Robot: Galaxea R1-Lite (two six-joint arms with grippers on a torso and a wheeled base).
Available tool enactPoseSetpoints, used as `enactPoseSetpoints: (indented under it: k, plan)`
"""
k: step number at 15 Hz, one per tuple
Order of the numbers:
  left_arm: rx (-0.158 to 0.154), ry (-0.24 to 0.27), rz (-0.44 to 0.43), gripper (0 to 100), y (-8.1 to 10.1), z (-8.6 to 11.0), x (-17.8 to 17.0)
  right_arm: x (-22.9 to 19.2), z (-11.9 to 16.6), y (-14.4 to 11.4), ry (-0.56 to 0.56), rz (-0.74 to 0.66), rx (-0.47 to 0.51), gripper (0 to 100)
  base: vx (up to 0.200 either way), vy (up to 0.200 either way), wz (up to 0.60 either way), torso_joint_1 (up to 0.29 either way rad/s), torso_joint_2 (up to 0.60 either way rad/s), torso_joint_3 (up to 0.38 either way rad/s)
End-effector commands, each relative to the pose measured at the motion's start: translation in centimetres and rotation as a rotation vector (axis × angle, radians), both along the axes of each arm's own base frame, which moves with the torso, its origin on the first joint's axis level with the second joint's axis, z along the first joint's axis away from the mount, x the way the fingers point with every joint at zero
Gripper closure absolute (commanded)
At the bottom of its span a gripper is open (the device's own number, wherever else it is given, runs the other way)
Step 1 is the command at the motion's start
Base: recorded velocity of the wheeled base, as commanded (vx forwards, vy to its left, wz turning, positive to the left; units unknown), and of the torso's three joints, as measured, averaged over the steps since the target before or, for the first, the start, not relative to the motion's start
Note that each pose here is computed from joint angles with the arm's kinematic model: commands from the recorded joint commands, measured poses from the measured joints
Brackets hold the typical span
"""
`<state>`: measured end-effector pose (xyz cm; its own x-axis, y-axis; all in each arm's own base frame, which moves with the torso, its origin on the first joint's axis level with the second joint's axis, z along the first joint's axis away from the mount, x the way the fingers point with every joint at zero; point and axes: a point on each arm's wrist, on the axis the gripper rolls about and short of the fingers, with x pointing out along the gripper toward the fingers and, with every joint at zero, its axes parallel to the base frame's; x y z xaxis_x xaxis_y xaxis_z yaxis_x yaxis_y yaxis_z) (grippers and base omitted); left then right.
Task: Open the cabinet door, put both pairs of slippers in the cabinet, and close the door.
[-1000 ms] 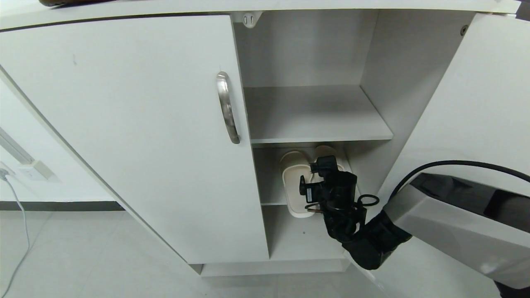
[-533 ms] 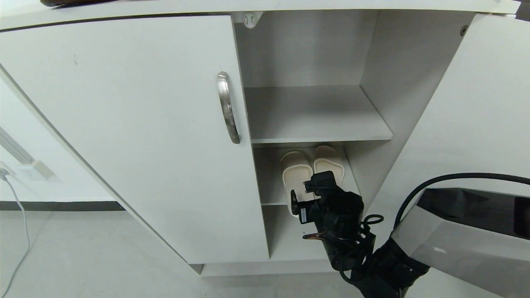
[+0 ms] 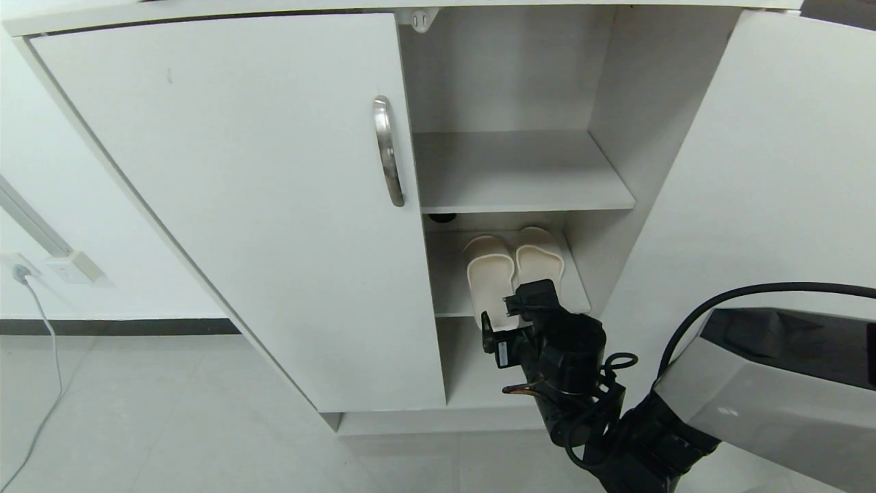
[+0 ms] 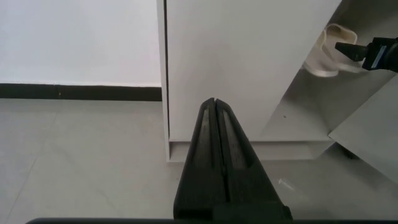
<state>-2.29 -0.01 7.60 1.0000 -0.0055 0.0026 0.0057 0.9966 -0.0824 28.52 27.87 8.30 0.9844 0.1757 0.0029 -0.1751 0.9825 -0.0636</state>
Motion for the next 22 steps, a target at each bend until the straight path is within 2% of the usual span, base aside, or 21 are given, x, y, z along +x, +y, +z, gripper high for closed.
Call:
enactPoseSetpoints:
  k: [1,2,19,22]
  plan:
    - [0.000,0.001,-0.001,100,0.00,0.01,0.01,0.01,0.03,-0.01,-0.002,0.000,0.002,0,-0.200,0.000,0.00,0.002,0.01,0.007]
    - [0.000,0.001,0.001,100,0.00,0.01,0.01,-0.01,0.00,-0.03,-0.001,0.000,0.000,0,-0.200,0.000,0.00,0.002,0.00,0.002]
    - [0.000,0.001,-0.001,100,0.00,0.01,0.01,0.25,0.18,-0.38,-0.006,-0.011,0.000,0,0.000,0.000,0.00,0.000,0.00,0.000]
    - [0.000,0.001,-0.001,100,0.00,0.01,0.01,0.38,0.42,-0.59,-0.010,-0.017,0.003,0,0.000,0.000,0.00,0.005,0.00,0.146]
